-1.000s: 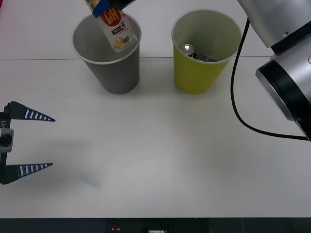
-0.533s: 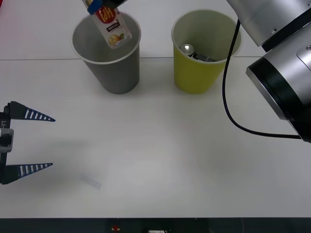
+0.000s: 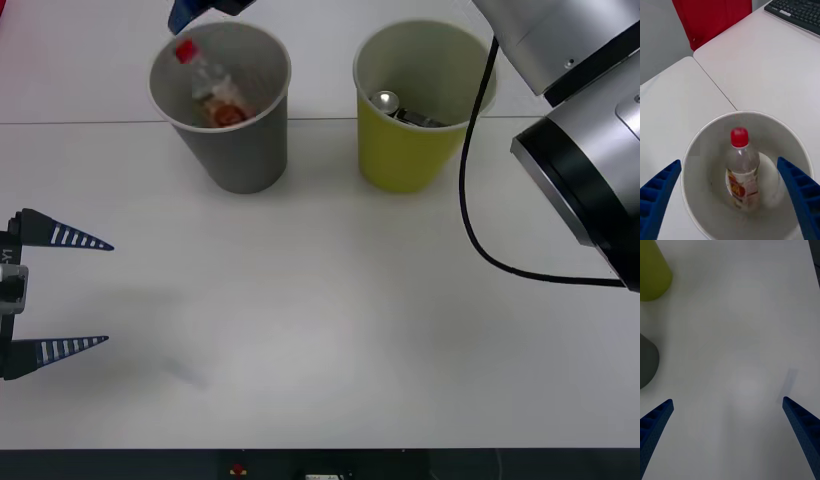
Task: Put the can into the green bin and the plastic bottle into the gray bin
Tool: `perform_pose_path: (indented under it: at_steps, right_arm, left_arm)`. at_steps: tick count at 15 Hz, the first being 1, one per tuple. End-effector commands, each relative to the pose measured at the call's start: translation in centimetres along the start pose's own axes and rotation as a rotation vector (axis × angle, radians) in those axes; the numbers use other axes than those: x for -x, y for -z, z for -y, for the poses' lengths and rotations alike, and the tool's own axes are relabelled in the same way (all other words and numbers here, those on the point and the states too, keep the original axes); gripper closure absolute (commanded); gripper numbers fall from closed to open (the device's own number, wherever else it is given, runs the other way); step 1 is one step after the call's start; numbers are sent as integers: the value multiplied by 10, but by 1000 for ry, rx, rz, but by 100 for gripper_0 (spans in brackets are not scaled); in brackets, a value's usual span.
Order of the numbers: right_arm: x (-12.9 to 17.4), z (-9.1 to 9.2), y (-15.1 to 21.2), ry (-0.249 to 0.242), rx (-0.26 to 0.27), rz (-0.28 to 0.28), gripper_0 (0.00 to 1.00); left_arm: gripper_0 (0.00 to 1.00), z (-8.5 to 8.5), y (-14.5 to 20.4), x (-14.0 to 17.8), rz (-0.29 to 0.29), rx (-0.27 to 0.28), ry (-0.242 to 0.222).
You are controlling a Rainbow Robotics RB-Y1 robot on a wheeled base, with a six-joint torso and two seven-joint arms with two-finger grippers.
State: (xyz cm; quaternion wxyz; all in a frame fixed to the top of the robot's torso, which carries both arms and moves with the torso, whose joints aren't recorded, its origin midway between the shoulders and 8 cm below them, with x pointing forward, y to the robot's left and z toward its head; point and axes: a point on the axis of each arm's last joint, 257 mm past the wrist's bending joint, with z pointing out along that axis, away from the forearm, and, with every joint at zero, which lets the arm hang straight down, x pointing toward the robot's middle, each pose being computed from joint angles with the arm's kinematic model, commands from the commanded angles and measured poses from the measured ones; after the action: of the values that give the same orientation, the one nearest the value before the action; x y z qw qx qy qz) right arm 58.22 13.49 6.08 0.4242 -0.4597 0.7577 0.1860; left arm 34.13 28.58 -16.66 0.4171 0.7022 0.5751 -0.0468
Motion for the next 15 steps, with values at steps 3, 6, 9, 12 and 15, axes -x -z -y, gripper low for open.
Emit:
perform_pose_path:
  at_steps: [3,6,9,12,15]
  right_arm:
    - [-22,3,31,31,47,-28,0]
    - [-44,4,64,89,49,-29,0]
    - [-77,6,97,113,67,-29,0]
    - [-113,5,131,149,68,9,0]
    - [-159,-1,161,200,86,34,0]
  left_arm:
    - [0,0,0,0,0,0,0]
    - [0,0,0,0,0,0,0]
    - [0,0,0,0,0,0,0]
    - [0,0,0,0,0,0,0]
    - [0,0,0,0,0,0,0]
